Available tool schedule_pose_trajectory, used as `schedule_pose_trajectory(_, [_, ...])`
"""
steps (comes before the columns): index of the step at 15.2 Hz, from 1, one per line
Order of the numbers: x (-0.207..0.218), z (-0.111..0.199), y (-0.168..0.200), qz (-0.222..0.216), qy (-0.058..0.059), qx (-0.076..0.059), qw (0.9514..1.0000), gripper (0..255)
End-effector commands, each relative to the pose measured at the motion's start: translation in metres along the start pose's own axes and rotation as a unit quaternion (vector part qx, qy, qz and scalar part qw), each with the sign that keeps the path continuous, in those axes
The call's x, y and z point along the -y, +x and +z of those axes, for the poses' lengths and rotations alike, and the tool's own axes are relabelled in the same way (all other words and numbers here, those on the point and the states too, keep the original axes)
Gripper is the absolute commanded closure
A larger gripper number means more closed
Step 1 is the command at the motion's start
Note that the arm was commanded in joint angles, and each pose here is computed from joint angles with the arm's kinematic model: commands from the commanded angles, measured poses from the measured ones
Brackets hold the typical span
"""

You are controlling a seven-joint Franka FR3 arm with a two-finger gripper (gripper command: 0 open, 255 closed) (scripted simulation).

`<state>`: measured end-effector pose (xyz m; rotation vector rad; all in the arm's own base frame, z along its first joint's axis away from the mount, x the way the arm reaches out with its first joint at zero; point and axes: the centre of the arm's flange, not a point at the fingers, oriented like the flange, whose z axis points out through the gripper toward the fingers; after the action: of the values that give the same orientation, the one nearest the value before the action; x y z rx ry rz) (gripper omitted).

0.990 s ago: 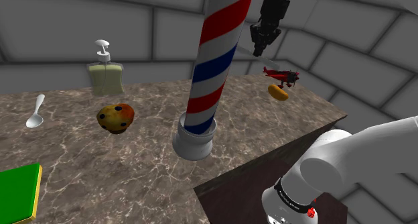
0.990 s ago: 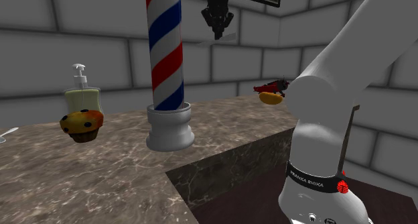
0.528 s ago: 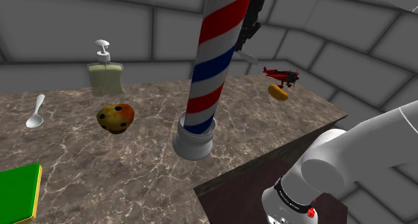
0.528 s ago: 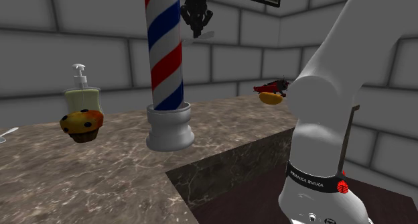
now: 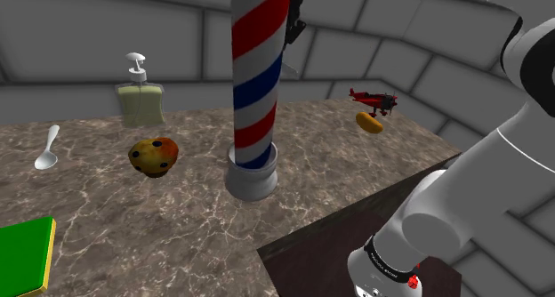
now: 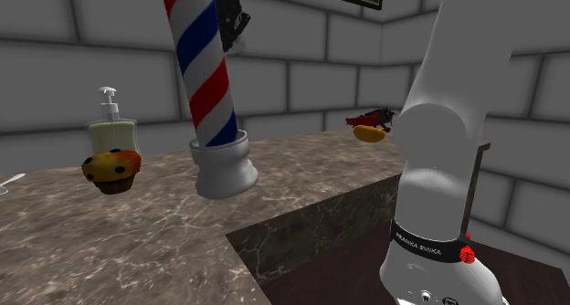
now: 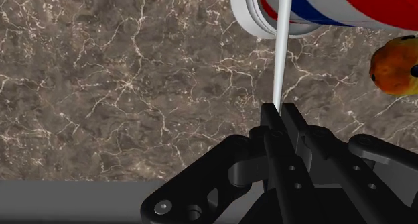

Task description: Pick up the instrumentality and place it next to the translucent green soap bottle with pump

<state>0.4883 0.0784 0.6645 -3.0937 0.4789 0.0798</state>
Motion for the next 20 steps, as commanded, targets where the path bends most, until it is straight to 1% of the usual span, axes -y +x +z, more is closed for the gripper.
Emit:
schedule_pose_trajectory(1, [0.024, -0.001, 0.010, 0.000, 0.000, 0.000, 1.0000, 255])
schedule_pose_trajectory(10, [0.131, -0.003, 0.058, 0.000, 0.001, 0.000, 1.0000, 255])
schedule_pose_trajectory(20, [0.131, 0.049, 0.061, 0.000, 0.000, 0.000, 1.0000, 255])
